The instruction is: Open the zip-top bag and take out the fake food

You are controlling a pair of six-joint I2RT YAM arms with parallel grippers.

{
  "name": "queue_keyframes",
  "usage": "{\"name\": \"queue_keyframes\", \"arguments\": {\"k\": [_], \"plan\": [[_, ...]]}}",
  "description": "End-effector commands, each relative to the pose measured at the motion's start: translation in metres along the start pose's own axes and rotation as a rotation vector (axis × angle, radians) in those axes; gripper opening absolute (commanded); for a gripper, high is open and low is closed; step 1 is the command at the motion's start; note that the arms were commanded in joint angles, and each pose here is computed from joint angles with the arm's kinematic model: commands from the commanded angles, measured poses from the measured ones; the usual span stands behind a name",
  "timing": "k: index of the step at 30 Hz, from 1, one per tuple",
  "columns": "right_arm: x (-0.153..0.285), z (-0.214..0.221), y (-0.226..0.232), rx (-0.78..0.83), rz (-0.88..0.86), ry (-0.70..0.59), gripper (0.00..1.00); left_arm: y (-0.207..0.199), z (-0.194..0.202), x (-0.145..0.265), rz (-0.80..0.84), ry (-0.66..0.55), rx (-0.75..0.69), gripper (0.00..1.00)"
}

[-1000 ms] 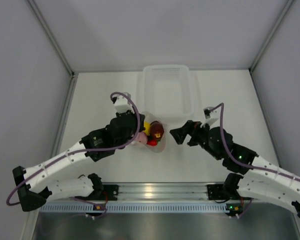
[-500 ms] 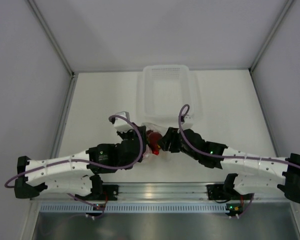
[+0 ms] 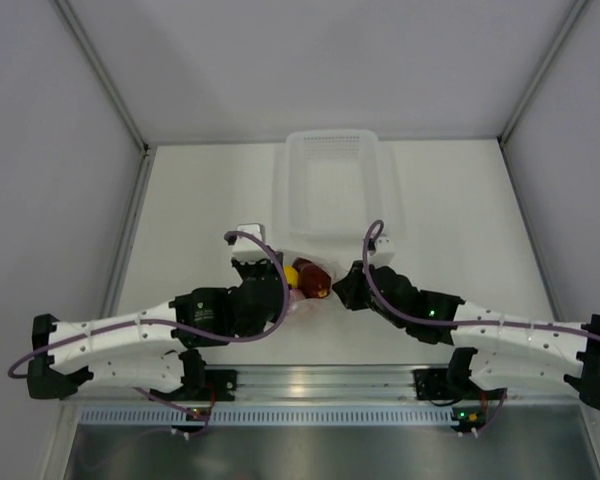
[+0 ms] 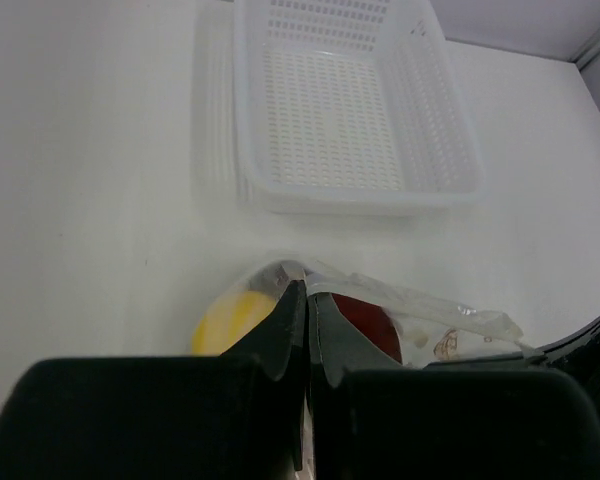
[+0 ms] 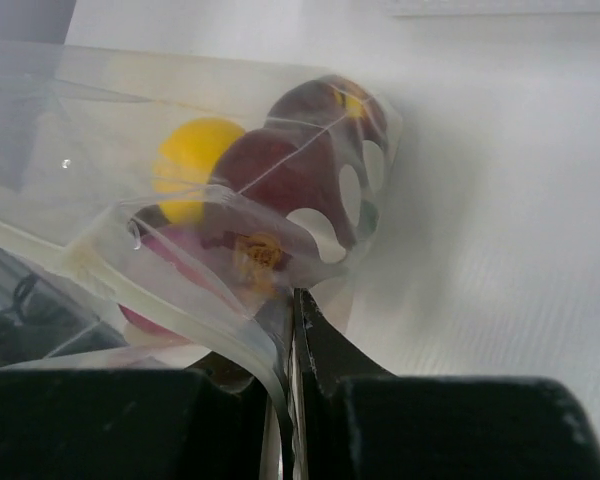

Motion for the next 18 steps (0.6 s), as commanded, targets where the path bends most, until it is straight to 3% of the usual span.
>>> {"name": "queue_keyframes", "arguments": {"k": [1, 4, 9, 11, 18], "plan": [[0.0, 0.006, -0.045, 0.078, 0.132, 0.029, 0.06, 0.019, -0.001, 0.003, -0.039, -0.014, 0.035, 0.0], [0.004, 0.0, -0.076, 0.03, 0.18, 0.034, 0.04, 0.033, 0.005, 0.006, -0.065, -0.012, 0.074, 0.0], [0.024, -0.016, -0.078, 0.039, 0.156, -0.01, 0.13, 0.04, 0.003, 0.01, -0.056, -0.021, 0.124, 0.0], [0.027, -0.016, -0.069, 0.076, 0.113, 0.022, 0.21, 0.026, 0.006, 0.009, -0.014, 0.017, 0.133, 0.0], [0.042, -0.049, -0.021, 0.2, 0.012, 0.039, 0.37, -0.027, 0.031, -0.002, 0.041, 0.147, 0.156, 0.0]]}}
Point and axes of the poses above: each gripper's point midway between its finger pads, its own x axis back along the fingers, its own y axis along the line the jaws close on, z = x × y, the point moved 3 cm from there along x, back along the fingers, and after that the axes turned 9 degrees about -x, right-handed, at the moved point
